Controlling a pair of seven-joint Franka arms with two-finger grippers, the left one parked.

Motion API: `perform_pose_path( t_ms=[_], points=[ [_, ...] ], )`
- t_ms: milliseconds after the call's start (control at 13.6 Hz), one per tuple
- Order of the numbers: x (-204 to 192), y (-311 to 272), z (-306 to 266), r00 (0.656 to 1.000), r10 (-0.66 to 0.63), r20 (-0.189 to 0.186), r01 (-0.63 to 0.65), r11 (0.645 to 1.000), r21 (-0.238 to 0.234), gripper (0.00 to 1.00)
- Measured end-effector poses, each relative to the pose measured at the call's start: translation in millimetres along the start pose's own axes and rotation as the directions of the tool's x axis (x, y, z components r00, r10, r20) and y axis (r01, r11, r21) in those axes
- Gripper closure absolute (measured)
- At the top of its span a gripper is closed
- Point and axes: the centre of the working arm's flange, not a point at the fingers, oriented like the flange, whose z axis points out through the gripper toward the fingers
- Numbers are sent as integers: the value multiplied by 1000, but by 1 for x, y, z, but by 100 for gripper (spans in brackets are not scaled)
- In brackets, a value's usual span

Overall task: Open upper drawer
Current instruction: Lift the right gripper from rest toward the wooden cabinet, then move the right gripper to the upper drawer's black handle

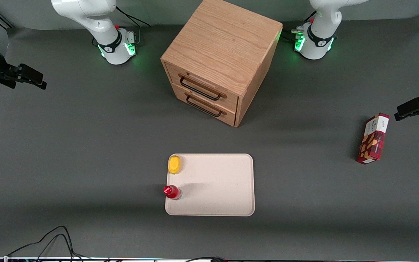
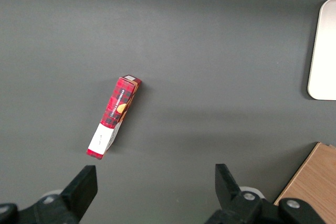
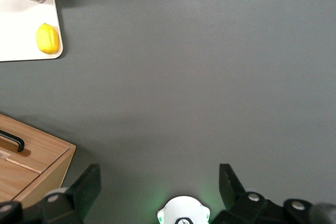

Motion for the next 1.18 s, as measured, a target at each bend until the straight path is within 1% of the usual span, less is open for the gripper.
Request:
perform_pose_path(
  t_ms=[221,442,589,663,737,884,958,1032,1105,1179],
  points=[
    [-5,1,-8,1000,1,12,-1,1000,-1,0],
    [-7,2,-14,1000,3,10,-3,1000,-1,0],
    [-8,0,-18,1000,-6,1,6,1000,0,0],
    [-8,-7,-23,999,-39,-9,39,999,6,0],
    [-9,-22,-28,994,-105,-21,106,994,21,0],
    [-10,-57,-33,976,-214,-31,216,973,84,0],
    [-9,-71,-31,966,-257,-32,259,960,110,0],
    [-7,-87,-28,948,-316,-30,317,940,125,0],
    [-7,-108,-23,918,-395,-27,395,908,136,0],
    [-7,-131,-16,876,-482,-24,479,864,155,0]
  ],
)
